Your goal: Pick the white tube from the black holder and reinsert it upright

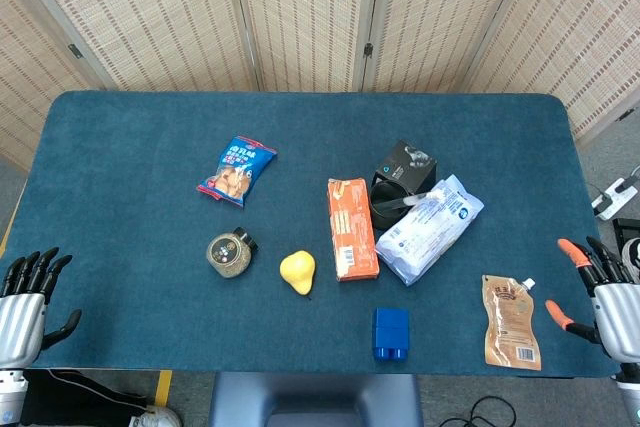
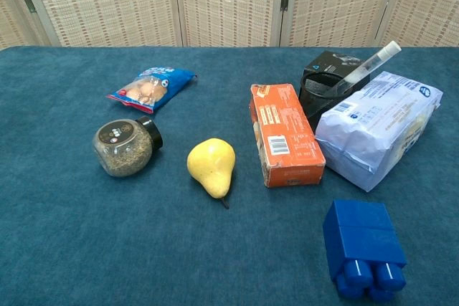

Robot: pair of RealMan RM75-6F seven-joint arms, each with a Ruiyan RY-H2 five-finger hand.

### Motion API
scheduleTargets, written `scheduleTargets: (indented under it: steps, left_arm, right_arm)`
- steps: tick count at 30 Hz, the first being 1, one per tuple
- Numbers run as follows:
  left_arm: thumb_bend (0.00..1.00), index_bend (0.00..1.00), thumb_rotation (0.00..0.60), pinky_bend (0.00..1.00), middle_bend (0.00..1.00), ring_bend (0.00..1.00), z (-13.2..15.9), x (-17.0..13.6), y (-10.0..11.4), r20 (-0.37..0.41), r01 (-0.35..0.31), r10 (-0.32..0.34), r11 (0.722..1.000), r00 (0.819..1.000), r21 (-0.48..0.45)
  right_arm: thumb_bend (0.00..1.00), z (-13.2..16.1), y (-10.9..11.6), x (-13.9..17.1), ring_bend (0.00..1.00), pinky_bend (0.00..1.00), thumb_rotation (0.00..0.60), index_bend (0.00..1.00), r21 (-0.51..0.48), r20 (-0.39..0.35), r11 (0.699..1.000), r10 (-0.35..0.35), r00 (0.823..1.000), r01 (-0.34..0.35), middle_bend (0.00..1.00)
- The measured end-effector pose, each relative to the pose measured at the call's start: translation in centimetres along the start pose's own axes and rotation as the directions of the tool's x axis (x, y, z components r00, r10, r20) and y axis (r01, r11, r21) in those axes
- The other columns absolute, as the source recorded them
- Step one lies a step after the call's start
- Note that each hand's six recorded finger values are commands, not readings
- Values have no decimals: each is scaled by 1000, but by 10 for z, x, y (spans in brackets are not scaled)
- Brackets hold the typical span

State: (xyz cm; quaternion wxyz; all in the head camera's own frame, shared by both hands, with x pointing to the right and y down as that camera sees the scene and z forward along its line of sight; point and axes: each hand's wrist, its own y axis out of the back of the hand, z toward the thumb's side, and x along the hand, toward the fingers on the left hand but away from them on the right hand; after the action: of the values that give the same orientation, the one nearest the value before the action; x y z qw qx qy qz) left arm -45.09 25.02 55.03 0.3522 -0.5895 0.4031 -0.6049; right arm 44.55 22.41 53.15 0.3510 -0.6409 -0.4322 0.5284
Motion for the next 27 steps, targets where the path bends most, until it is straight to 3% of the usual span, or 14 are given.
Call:
scheduleTargets:
  steps: [18, 22, 27]
  left_arm:
    - [322, 176, 600, 93, 112, 55, 11, 8, -7, 18, 32, -33, 999, 999, 5]
    - [321, 177, 600, 93, 113, 56, 9, 7, -8, 13, 37, -37, 999, 999, 1]
    - [322, 178, 600, 93, 113, 56, 7, 7, -9, 9, 42, -42, 999, 999, -1]
  right_arm:
    - [186, 5, -17, -22, 126, 138, 600, 122, -25, 8, 997, 76, 997, -76, 254]
    - [290, 10, -21, -37, 133, 142, 600, 157, -63, 12, 993, 97, 995, -97, 281]
    - [308, 13, -21, -64, 137, 146, 600, 241, -125, 43, 986, 115, 992, -109, 310]
